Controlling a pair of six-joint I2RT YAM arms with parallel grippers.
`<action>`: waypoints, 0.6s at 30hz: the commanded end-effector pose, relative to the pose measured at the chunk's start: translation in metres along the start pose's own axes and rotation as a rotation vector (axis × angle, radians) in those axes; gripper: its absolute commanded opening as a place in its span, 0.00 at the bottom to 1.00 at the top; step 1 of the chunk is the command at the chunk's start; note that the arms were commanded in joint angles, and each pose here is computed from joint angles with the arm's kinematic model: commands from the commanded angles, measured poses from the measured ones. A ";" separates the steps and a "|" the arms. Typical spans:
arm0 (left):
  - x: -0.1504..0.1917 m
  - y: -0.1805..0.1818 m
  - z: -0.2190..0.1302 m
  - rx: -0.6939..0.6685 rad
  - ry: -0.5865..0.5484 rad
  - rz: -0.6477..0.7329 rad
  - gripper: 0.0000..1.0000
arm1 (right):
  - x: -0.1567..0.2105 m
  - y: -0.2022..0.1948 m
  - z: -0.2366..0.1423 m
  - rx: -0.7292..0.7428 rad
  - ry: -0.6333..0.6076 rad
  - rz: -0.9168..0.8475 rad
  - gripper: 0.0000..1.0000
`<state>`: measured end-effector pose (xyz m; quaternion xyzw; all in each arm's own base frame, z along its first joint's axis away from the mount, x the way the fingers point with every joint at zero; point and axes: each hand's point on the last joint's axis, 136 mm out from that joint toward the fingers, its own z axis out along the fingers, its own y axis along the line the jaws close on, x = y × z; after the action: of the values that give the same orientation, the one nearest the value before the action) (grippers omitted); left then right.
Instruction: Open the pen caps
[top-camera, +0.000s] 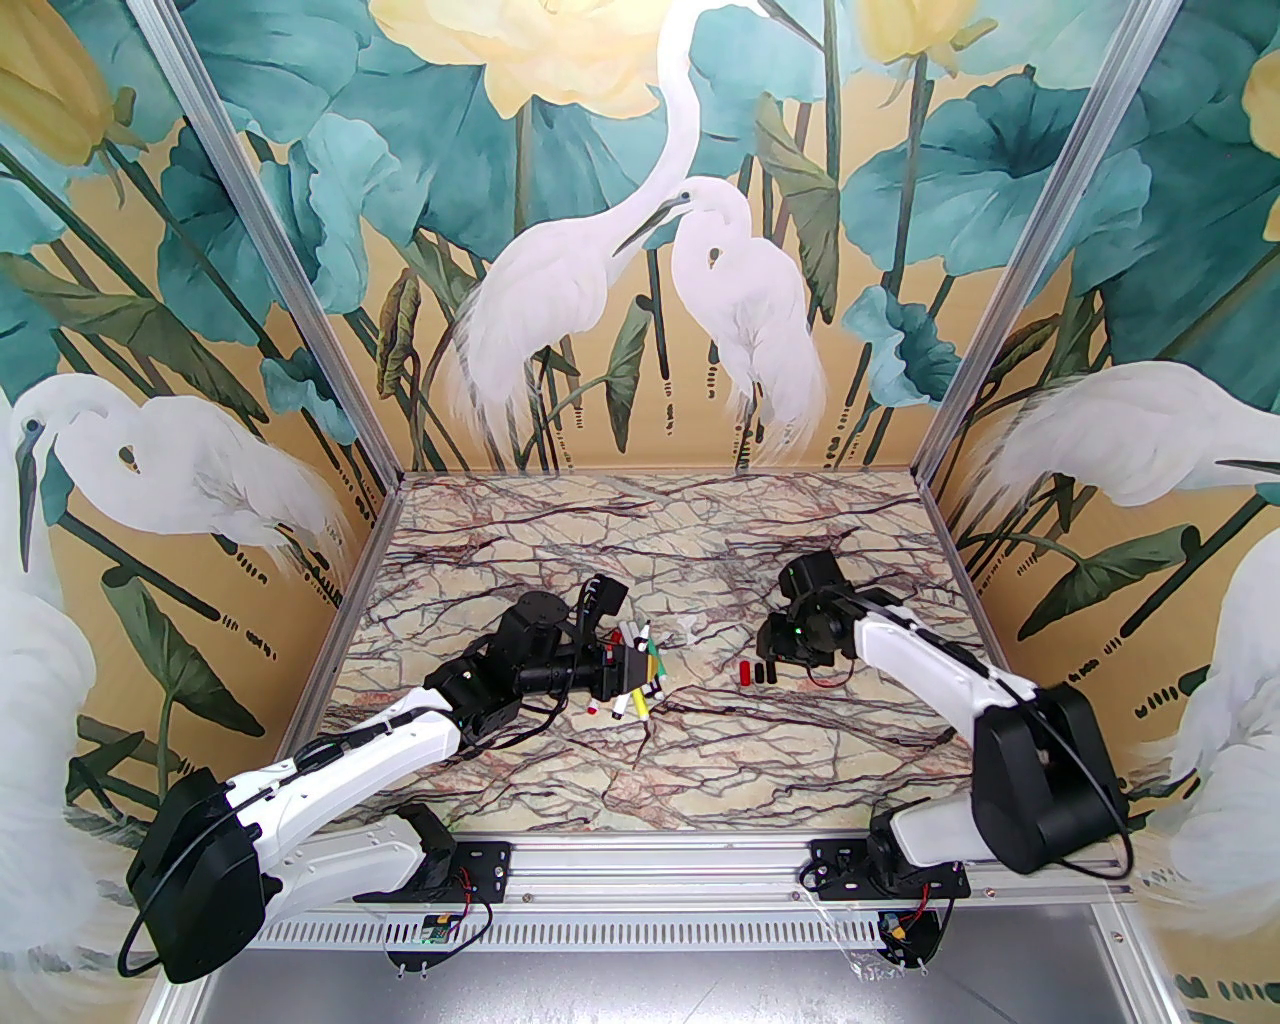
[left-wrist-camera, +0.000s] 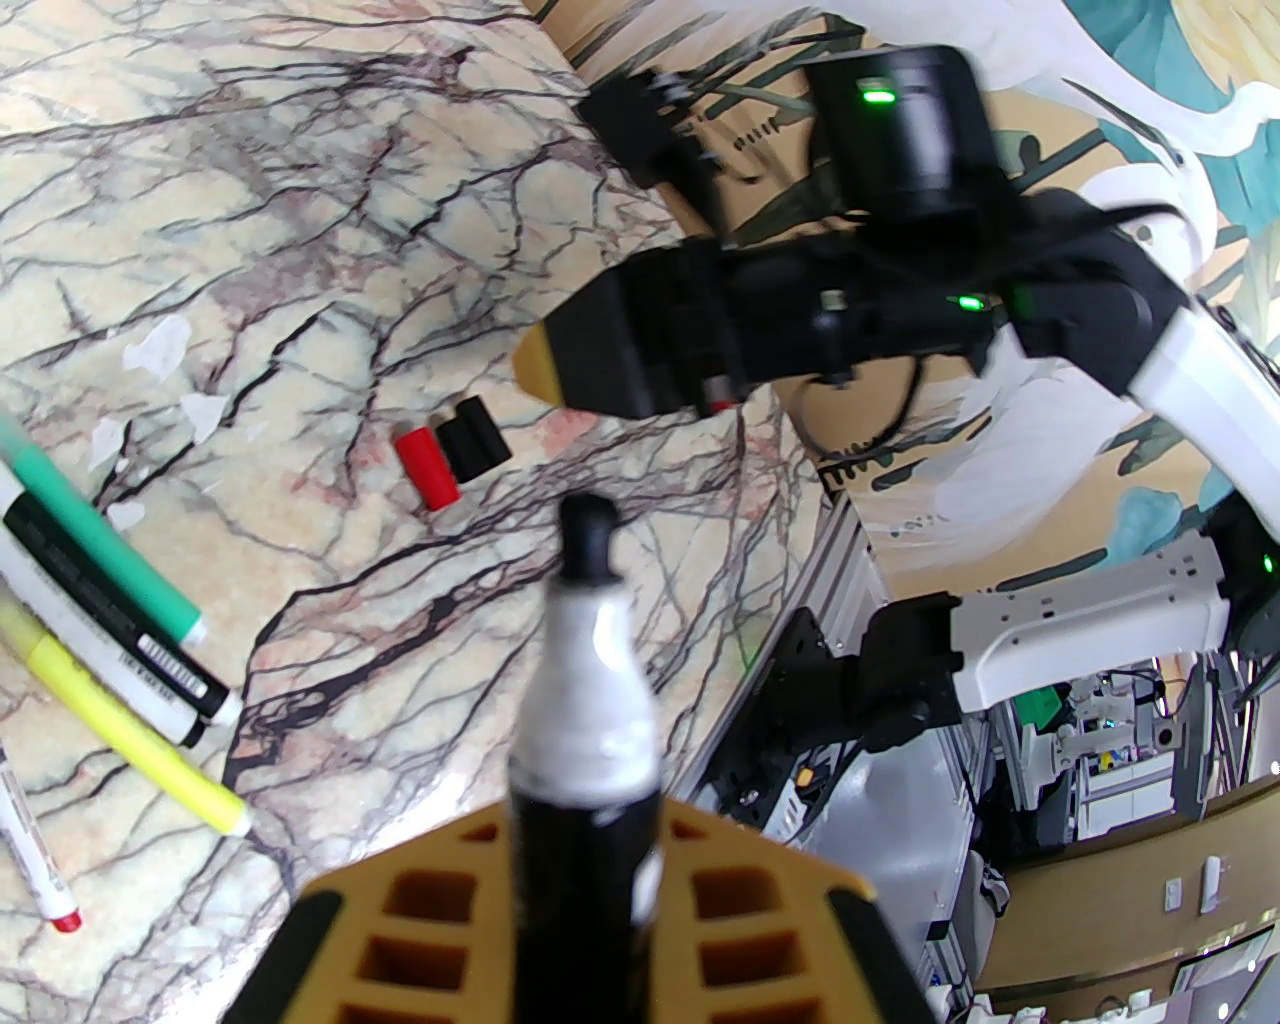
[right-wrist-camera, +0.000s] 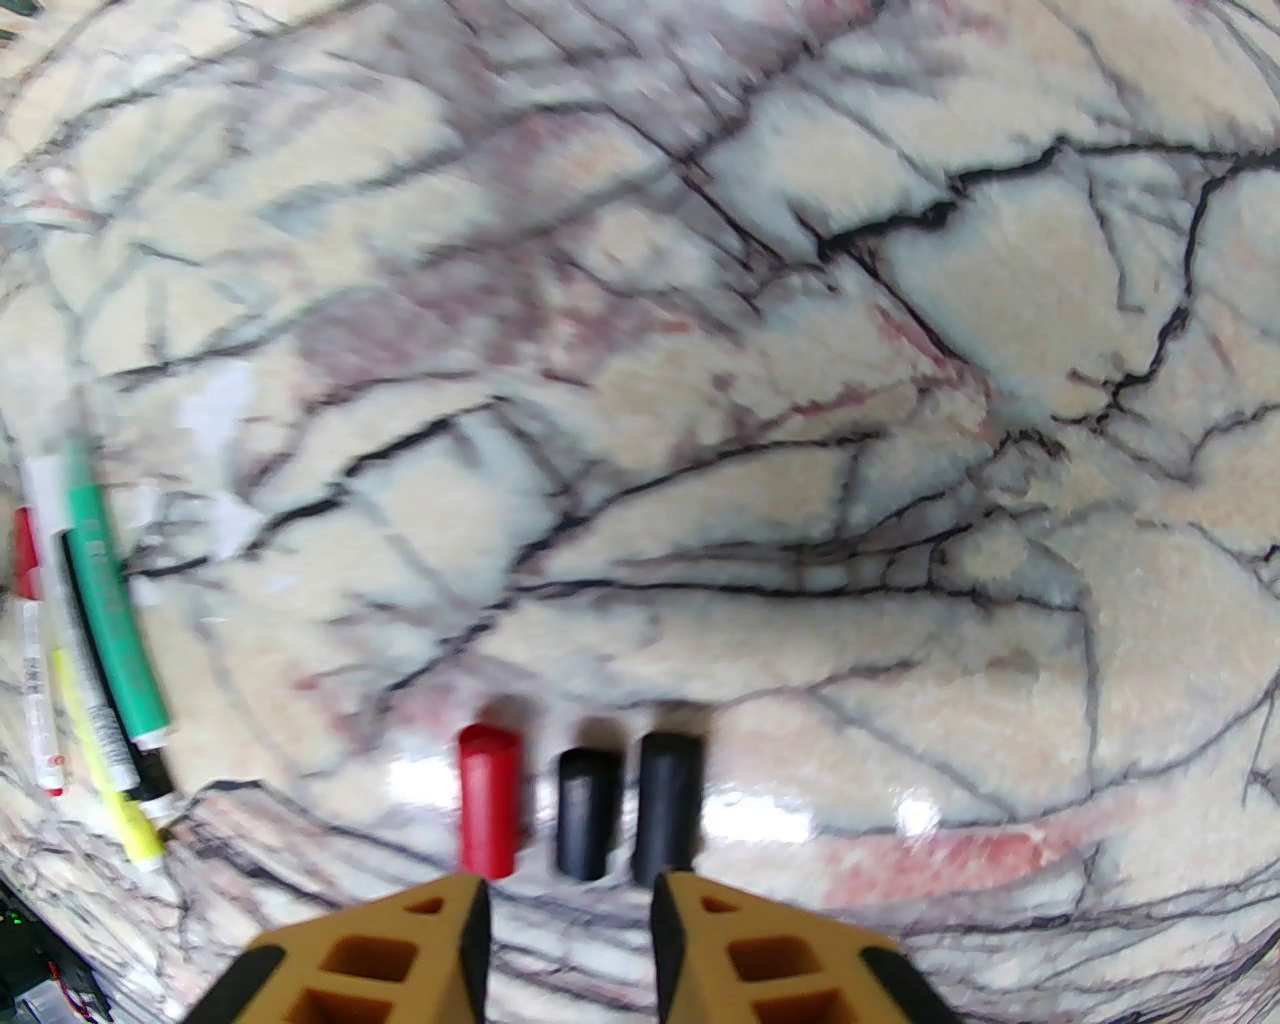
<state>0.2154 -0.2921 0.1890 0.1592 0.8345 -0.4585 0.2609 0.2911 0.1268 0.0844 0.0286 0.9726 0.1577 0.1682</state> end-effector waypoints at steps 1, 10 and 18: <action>-0.012 0.002 -0.004 -0.043 -0.031 -0.010 0.07 | 0.002 0.011 -0.020 -0.047 -0.052 0.010 0.42; -0.015 0.012 -0.007 -0.114 -0.035 -0.019 0.07 | 0.003 0.038 -0.083 -0.222 -0.242 -0.022 0.76; -0.015 0.041 -0.009 -0.276 -0.018 -0.047 0.07 | 0.020 0.064 -0.116 -0.422 -0.304 -0.061 0.99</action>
<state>0.2327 -0.2768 0.1828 0.1202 0.8692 -0.3949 0.2721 0.2423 0.1430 0.1922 0.0020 0.8985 0.3018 0.3188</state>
